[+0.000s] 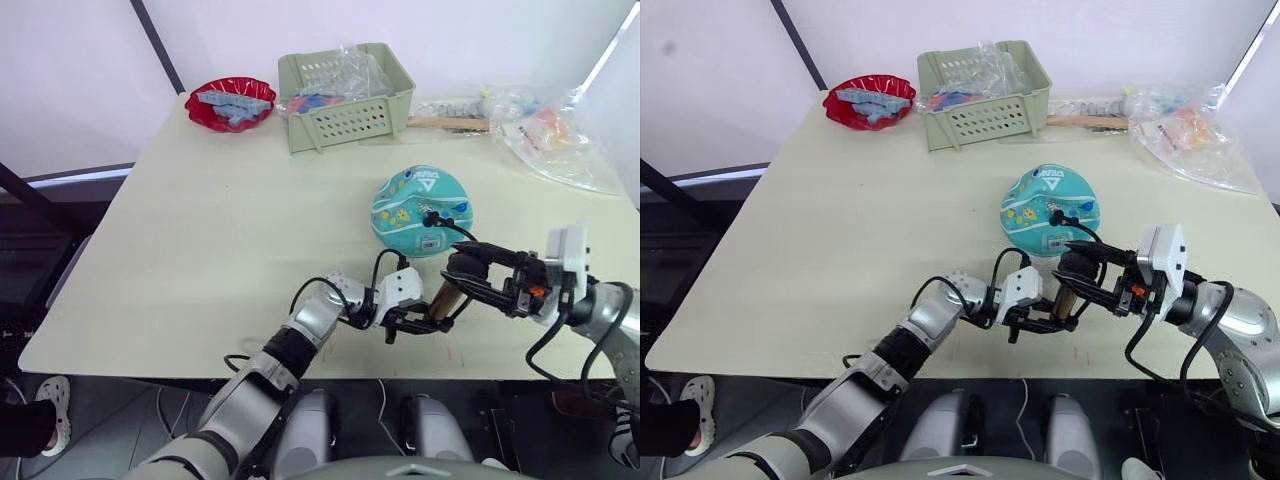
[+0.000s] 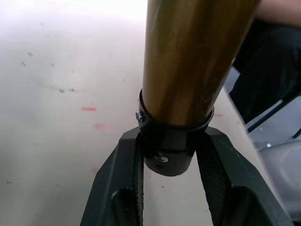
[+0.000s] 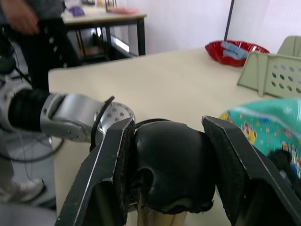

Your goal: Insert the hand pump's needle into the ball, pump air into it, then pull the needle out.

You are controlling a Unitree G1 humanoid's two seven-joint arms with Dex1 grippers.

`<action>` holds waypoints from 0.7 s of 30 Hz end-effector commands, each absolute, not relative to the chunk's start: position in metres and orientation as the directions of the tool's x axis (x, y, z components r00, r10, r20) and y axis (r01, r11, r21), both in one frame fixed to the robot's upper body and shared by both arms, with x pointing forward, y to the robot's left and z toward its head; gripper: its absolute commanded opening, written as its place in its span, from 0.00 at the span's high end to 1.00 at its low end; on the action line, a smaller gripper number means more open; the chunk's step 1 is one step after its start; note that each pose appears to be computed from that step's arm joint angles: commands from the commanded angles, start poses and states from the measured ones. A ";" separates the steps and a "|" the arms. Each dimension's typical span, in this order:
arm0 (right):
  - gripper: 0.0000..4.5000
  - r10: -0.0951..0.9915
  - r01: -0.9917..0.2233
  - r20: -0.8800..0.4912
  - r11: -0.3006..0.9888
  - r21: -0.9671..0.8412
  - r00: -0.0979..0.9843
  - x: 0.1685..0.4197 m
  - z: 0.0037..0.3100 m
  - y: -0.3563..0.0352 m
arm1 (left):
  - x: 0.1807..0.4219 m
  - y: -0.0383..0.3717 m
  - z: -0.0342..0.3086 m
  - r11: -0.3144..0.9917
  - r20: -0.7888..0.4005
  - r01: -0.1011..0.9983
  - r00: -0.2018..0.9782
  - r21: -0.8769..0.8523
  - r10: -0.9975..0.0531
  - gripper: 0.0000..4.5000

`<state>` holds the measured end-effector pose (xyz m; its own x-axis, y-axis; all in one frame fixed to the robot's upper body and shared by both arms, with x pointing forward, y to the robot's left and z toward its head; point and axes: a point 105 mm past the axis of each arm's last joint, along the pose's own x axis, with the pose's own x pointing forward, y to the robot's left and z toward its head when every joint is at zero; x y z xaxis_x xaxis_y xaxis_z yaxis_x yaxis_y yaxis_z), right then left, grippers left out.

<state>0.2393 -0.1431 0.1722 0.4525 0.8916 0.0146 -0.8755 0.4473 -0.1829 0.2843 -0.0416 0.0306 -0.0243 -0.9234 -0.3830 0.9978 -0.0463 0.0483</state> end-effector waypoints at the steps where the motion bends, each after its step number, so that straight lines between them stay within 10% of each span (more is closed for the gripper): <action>1: 0.60 0.899 -0.866 0.008 0.423 -0.266 0.437 0.235 0.171 -0.143 | 0.298 -0.048 0.036 0.025 -0.348 0.994 0.059 0.102 -0.935 0.75; 10: 0.60 0.879 -0.830 -0.017 0.443 -0.338 0.477 0.236 0.162 -0.154 | 0.299 -0.063 0.020 0.048 -0.352 0.992 0.085 0.114 -0.932 0.75; 21: 0.60 0.865 -0.797 0.101 0.494 -0.349 0.492 0.236 0.219 -0.166 | 0.292 -0.065 0.009 0.000 -0.387 0.996 0.034 0.085 -0.921 0.75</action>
